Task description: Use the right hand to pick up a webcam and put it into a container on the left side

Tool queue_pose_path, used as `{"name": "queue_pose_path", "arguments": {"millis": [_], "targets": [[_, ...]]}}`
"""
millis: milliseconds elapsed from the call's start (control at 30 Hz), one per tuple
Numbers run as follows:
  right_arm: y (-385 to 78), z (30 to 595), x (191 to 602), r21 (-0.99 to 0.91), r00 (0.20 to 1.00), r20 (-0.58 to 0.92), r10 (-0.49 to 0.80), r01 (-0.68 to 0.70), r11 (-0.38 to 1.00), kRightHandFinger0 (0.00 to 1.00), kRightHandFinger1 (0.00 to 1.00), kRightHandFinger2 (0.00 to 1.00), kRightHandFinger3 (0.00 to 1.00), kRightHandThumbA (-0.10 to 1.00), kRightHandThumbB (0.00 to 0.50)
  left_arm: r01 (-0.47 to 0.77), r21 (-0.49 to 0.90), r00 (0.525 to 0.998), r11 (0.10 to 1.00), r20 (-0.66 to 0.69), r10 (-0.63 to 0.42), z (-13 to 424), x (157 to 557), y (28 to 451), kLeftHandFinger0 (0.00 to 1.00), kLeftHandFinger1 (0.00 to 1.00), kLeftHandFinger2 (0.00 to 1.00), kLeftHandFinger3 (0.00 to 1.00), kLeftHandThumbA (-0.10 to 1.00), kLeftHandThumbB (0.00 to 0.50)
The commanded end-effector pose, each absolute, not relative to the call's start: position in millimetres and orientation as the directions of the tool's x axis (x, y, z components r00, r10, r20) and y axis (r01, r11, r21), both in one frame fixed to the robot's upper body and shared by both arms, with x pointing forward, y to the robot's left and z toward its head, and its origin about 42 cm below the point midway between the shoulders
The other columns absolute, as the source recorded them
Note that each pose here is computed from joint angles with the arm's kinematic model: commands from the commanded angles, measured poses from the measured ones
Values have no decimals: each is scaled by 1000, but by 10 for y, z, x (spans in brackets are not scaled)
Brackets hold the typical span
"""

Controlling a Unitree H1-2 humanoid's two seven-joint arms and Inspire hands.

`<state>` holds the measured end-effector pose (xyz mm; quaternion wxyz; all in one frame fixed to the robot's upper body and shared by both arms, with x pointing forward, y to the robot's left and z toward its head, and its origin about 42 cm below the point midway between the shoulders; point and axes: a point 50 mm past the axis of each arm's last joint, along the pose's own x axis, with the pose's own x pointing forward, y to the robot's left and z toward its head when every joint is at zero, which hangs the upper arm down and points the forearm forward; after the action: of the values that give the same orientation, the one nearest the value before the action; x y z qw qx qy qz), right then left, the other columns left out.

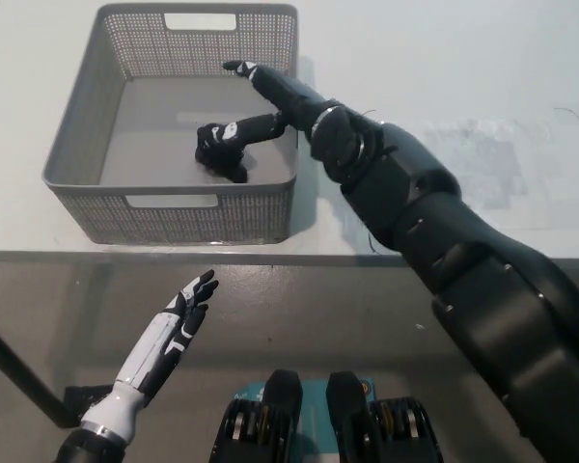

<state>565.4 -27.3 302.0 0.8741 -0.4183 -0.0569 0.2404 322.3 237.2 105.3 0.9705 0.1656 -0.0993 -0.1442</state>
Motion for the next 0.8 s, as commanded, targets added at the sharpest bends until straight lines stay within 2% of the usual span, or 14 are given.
{"name": "queue_pose_path", "arguments": {"millis": [0,33,67,133,167,300,367,433,500,567,700,733,767], "targets": [[-310,3707,5762,-730,855,72,514,-306,611,1000,1000,1000,1000,1000,483,261,382,916,887,193,-353,1181,3306,2365,1000,1000,1000,1000,1000,294],[-335,3759,5771,-717,854,94,512,-299,630,1000,1000,1000,1000,1000,486,263,380,915,887,193,-354,1181,3307,2363,1000,1000,1000,1000,1000,286],[-400,3907,5791,-673,844,151,515,-294,679,1000,1000,1000,1000,1000,460,264,377,915,888,195,-355,1179,3307,2362,1000,1000,1000,1000,988,279],[-468,4052,5811,-649,837,194,511,-281,707,1000,1000,1000,1000,1000,487,262,379,916,887,192,-353,1186,3325,2367,1000,1000,1000,1000,989,289],[-557,4247,5824,-597,830,257,494,-266,757,1000,1000,1000,1000,1000,458,261,383,917,886,188,-351,1186,3337,2368,1000,1000,1000,1000,996,300],[-838,4648,5780,-534,785,412,463,-204,821,1000,1000,1000,1000,1000,479,268,383,915,884,186,-358,1178,3354,2382,1000,1000,1000,1000,1000,304],[-1061,4798,5668,-462,752,492,438,-201,864,1000,1000,1000,1000,1000,411,275,379,915,884,178,-361,1168,3345,2378,1000,1000,1000,1000,994,302],[-1185,4834,5567,-440,732,535,421,-185,879,1000,1000,1000,1000,1000,402,278,375,916,884,174,-362,1158,3335,2374,1000,1000,1000,1000,989,302],[-1357,4877,5393,-422,705,585,402,-159,893,1000,1000,1000,1000,1000,452,281,368,917,886,169,-361,1129,3329,2375,1000,1000,1000,1000,973,302],[-1528,4888,5242,-389,684,615,393,-171,905,1000,1000,1000,1000,1000,467,286,371,917,884,163,-365,1123,3317,2379,1000,1000,1000,1000,971,299],[-1780,4864,5012,-345,648,662,378,-185,920,1000,1000,1000,1000,1000,401,278,385,919,880,159,-360,1135,3348,2354,1000,1000,1000,1000,1000,309],[-1850,4820,4935,-333,649,664,372,-189,924,1000,1000,1000,1000,1000,420,281,381,920,881,155,-360,1121,3324,2353,1000,1000,1000,1000,1000,306],[-1901,4796,4883,-318,648,670,361,-189,929,1000,1000,1000,1000,1000,415,281,379,920,882,154,-360,1118,3320,2353,1000,1000,1000,1000,997,305]]}}
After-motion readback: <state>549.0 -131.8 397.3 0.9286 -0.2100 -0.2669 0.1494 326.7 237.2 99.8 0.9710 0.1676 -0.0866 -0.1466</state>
